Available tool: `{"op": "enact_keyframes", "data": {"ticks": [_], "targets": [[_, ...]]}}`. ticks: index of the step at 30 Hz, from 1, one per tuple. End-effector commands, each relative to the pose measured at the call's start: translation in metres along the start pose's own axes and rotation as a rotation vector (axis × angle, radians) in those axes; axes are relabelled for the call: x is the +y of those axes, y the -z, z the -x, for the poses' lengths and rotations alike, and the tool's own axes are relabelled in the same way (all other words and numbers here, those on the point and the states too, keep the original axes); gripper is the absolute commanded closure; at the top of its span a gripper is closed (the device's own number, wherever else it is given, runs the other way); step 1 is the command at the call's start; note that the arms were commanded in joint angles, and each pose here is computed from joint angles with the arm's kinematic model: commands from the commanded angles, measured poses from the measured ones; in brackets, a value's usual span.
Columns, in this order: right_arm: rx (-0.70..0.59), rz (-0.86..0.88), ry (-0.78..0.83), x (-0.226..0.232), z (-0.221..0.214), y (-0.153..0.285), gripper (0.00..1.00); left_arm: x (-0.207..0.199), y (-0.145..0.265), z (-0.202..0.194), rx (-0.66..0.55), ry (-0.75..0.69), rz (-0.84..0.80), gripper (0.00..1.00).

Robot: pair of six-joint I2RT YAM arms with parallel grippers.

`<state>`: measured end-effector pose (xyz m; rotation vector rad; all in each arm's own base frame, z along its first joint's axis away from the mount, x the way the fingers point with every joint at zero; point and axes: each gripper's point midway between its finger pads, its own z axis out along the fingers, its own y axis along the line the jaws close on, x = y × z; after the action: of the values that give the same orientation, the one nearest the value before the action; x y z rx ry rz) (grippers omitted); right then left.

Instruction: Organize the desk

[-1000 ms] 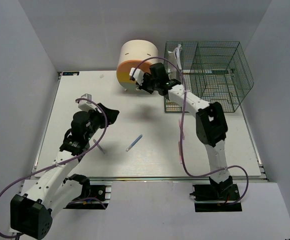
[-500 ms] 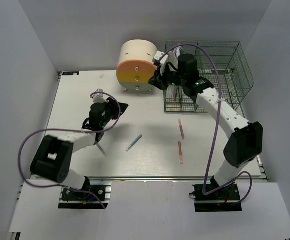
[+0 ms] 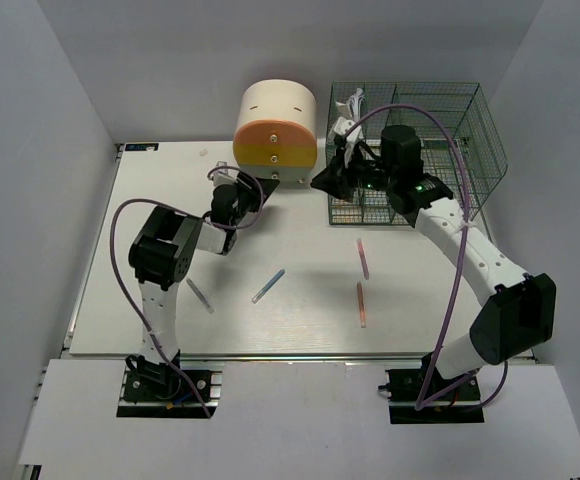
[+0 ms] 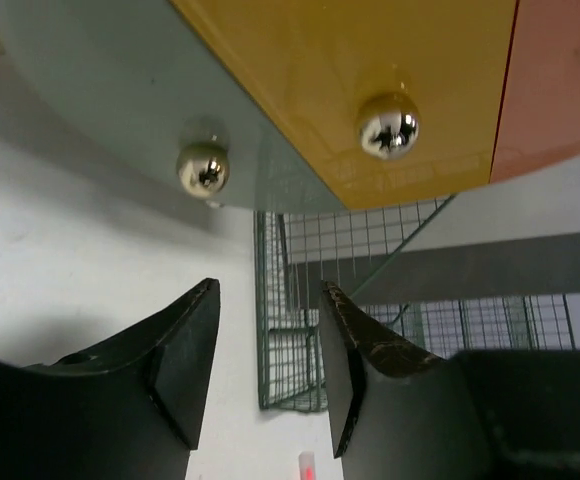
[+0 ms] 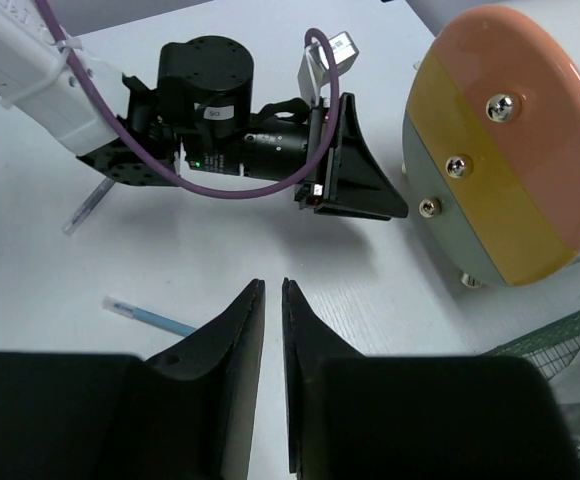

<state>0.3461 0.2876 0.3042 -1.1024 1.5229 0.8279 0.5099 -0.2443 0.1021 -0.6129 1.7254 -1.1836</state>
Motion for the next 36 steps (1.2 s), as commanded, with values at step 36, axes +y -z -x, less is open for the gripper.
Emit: {"op": "enact_keyframes", "data": {"ticks": [36], "targets": [[-0.072, -0.083, -0.037, -0.033, 0.013, 0.033, 0.81, 0.021, -0.068, 0.026, -0.129, 0.014, 0.084, 0.45]]}}
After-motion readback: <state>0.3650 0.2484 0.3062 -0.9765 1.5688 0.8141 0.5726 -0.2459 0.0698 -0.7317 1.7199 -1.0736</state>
